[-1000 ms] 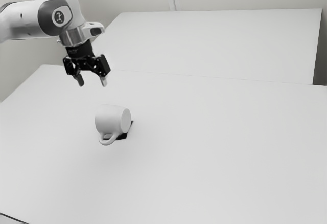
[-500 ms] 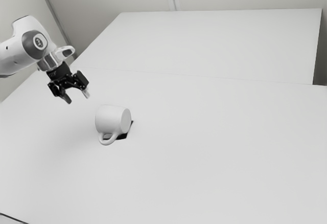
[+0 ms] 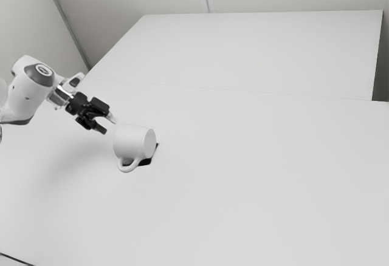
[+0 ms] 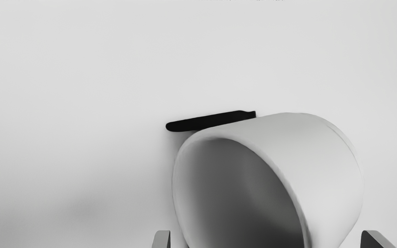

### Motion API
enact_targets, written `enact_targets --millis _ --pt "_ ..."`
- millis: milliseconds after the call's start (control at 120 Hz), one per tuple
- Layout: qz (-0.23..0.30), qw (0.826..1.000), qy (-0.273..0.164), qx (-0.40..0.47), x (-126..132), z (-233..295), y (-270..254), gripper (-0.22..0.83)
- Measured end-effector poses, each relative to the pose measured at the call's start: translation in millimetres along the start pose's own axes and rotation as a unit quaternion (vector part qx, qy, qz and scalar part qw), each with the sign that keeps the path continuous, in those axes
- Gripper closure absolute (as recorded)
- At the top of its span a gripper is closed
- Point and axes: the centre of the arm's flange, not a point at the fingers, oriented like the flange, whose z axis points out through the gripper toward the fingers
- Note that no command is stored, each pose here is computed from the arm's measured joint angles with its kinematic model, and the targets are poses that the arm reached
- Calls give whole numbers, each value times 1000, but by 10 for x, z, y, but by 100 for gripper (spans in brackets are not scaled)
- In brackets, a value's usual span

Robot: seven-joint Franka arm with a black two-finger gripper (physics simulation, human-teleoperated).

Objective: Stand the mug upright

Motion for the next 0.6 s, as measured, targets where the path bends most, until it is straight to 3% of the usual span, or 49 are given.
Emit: enact_targets --millis 300,600 --pt "47 994 -6 -100 -32 375 -76 2" --pt "88 983 -20 -162 -84 522 13 45"
